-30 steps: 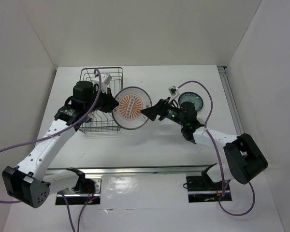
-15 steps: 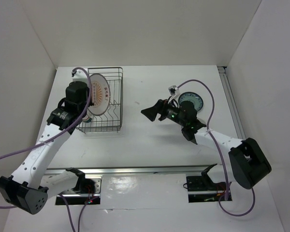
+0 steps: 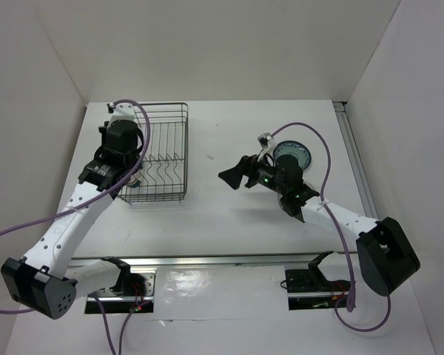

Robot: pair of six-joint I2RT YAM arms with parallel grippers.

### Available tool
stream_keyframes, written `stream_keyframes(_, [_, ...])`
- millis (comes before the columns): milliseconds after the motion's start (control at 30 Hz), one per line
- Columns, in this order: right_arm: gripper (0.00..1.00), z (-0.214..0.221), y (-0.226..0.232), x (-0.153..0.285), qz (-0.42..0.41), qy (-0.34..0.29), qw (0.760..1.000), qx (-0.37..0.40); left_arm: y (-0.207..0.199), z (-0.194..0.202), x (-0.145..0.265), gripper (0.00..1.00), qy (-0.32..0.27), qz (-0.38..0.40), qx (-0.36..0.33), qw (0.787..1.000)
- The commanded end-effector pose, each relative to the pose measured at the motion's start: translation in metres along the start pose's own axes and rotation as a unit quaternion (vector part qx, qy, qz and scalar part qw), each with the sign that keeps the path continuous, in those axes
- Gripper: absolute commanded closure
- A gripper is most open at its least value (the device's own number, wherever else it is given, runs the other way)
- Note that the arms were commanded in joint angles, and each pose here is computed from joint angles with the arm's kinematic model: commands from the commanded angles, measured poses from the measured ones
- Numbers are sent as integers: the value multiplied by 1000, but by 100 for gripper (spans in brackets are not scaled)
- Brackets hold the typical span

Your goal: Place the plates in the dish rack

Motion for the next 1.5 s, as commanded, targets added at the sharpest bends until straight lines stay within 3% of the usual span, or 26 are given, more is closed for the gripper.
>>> stream_keyframes(0, [0, -9, 16, 1, -21, -4, 1000, 21, 20, -18, 2, 100, -37, -51, 15, 998])
stream_keyframes(200, [0, -11, 21, 1, -31, -1, 999, 23, 2, -10, -3, 100, -47, -11, -2, 999])
stream_keyframes(833, [0, -14, 24, 14, -31, -14, 999, 26, -33, 21, -24, 100, 7, 5, -21, 1000])
stream_keyframes(1033, [0, -11, 22, 12, -34, -11, 999, 26, -52, 31, -31, 89, 30, 33, -29, 999])
stream_keyframes(1200, [0, -9, 16, 9, -34, -11, 999, 17, -63, 37, -36, 89, 51, 42, -37, 997])
stream_keyframes(1467, [0, -12, 4, 7, -3, -22, 1000, 5, -62, 39, -40, 60, 62, 41, -22, 997])
Point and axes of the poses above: each gripper's point midway between its finger pads, its own x axis back along the fingers, its own y axis along the line the jaws close on, z = x × y, the point moved 3 cm from there along x, back along the fingers, and after that the axes turned 11 degrees about -x, right-handed, at the moved point
